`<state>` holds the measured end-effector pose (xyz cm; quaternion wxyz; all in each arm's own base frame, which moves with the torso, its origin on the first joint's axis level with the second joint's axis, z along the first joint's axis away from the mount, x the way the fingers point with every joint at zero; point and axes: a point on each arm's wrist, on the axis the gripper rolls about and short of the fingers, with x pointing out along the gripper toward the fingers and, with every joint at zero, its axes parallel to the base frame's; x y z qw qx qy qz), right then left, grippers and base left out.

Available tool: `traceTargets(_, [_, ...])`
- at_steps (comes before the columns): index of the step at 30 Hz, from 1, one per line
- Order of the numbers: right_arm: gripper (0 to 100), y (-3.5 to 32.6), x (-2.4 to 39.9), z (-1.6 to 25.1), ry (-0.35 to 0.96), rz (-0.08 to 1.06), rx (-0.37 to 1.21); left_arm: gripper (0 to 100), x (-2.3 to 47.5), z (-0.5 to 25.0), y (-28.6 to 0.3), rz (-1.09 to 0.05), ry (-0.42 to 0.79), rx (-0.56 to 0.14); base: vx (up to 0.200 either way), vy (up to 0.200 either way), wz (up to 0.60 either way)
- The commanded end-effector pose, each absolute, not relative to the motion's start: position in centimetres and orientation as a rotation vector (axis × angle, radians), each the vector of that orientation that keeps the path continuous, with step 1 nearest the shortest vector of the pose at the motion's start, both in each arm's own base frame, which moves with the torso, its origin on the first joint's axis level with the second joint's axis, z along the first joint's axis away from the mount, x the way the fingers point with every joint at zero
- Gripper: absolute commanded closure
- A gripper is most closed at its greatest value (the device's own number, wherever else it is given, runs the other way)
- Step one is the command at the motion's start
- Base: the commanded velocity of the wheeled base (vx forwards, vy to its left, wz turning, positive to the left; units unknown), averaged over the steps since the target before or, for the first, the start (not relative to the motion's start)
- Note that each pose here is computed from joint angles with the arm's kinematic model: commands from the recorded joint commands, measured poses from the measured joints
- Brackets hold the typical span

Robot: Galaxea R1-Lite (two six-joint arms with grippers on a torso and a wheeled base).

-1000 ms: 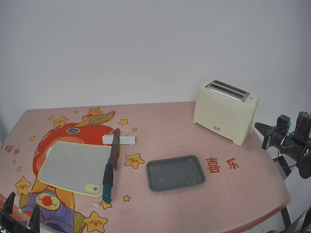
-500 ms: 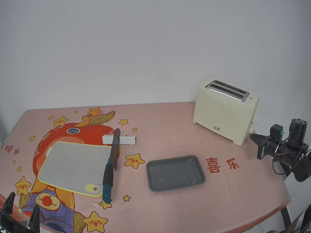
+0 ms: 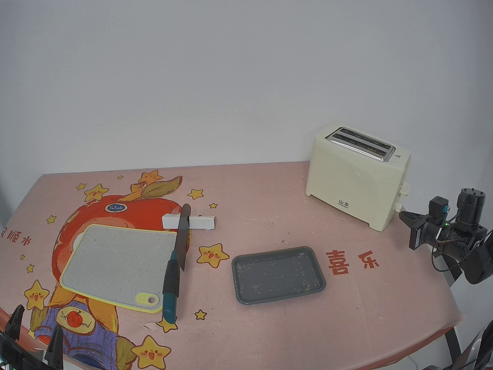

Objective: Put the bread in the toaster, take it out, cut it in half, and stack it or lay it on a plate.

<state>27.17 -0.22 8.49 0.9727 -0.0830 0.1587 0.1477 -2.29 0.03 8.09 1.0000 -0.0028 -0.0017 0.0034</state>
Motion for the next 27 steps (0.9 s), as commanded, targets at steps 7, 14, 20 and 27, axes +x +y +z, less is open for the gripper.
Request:
traceTargets(7, [100,-0.3,28.3,7.7,0.306,0.295,-0.166,0,-2.3,7.6,0.0,0.009,-0.003,-0.006,0.000,0.000,0.00])
traceTargets(14, [100,-0.3,28.6,7.8,0.295,0.294,-0.168,0,-2.3,7.6,0.0,0.008,-0.002,-0.006,0.000,0.000,0.00])
traceTargets(20, [100,-0.3,29.1,7.8,0.290,0.291,-0.165,0,-2.3,7.6,0.0,0.008,-0.003,-0.006,0.000,0.000,0.00])
traceTargets(27, [100,-0.4,29.3,7.9,0.288,0.274,-0.165,0,-2.3,7.6,0.0,0.008,-0.003,-0.006,0.000,0.000,0.00])
